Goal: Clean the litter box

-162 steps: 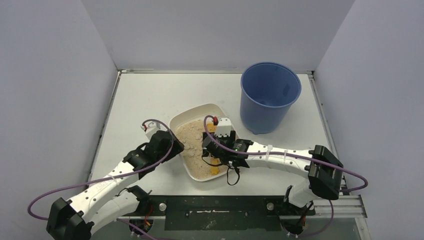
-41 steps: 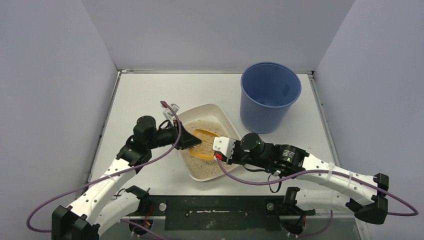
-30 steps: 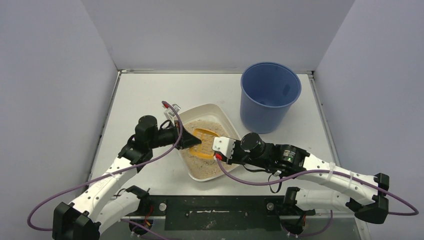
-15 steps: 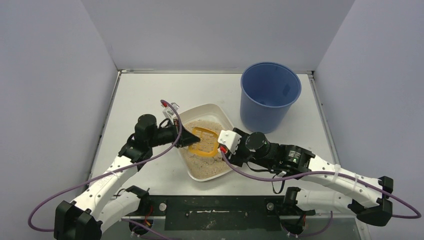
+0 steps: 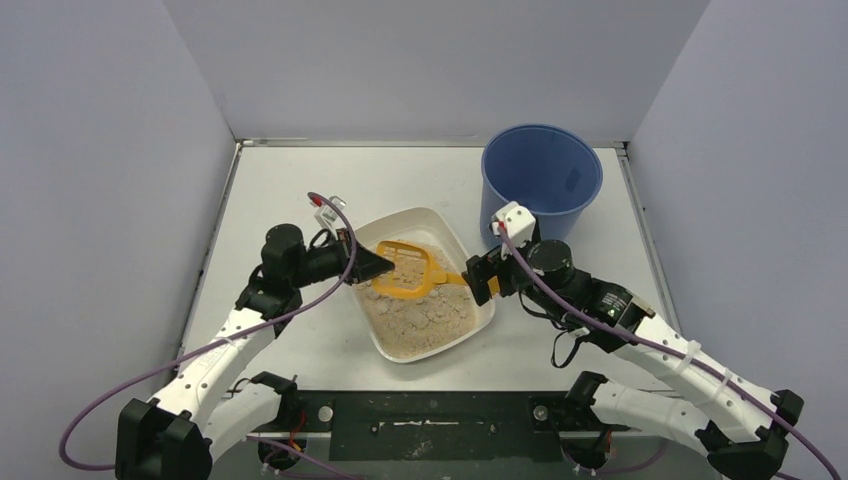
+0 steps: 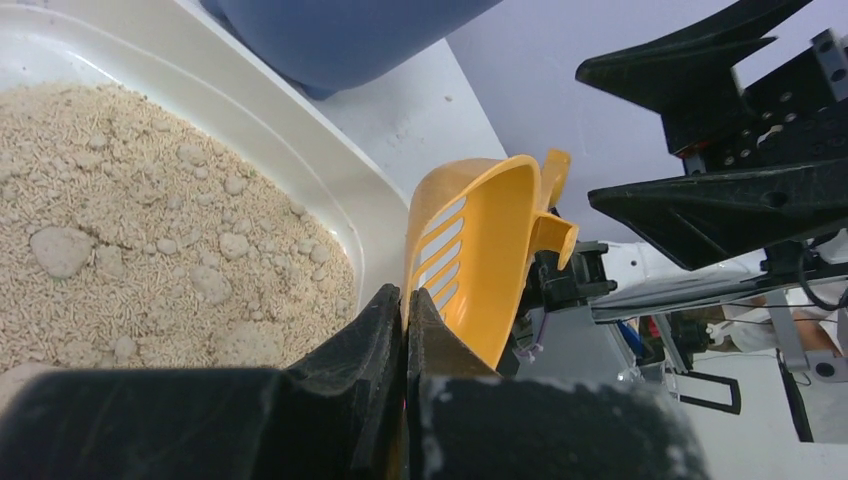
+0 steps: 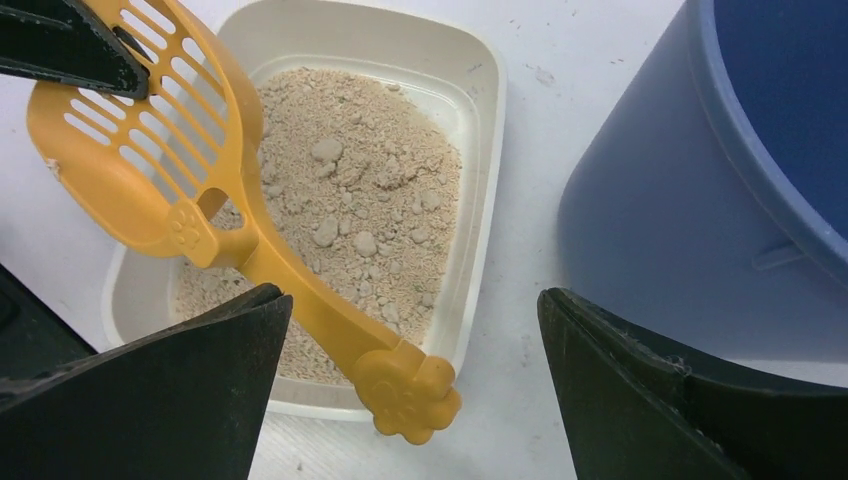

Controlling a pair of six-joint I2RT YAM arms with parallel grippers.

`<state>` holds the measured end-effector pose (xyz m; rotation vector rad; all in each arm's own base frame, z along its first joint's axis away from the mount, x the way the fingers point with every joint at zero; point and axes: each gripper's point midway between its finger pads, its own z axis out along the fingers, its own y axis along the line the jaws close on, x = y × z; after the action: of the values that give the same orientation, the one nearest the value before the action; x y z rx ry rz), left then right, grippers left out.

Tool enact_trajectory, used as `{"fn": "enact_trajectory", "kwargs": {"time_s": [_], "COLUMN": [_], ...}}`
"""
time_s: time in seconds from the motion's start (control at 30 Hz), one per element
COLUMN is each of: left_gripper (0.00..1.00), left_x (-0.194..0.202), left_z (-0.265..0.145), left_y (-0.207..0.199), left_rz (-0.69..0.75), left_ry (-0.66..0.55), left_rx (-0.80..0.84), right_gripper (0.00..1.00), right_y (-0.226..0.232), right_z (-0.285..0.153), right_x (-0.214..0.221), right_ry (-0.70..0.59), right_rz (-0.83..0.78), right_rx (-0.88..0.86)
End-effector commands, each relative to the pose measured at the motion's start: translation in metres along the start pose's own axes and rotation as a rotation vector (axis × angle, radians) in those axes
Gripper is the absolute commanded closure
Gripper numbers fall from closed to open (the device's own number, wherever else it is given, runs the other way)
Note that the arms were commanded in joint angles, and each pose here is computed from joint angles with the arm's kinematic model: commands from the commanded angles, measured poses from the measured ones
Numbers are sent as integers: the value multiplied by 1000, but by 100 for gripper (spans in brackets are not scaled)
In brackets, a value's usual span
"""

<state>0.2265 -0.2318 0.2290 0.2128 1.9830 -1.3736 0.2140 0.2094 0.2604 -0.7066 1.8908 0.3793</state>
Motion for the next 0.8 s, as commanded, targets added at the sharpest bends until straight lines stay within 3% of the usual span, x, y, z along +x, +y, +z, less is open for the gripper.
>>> {"fn": "enact_trajectory", "kwargs": {"time_s": [0.0,0.2,0.77], "left_gripper": [100,100,100], "left_x": [-20,-23,-28], "left_z": [-1,-5,-33], "left_y": [-20,-32,-86], "left_rz": [22,-7,17], "left_ry": [-74,-98,-137], "left_rx": [120,207,451], "right_gripper": [0,0,2], "right_y": [-1,4,57], "right_z": [-11,-32,-92], "right_x": [-32,-51,-75], "right_ry": [-167,-266,-341], "right_rz": [219,359,420], "right_rx": [-4,-77,-453]}}
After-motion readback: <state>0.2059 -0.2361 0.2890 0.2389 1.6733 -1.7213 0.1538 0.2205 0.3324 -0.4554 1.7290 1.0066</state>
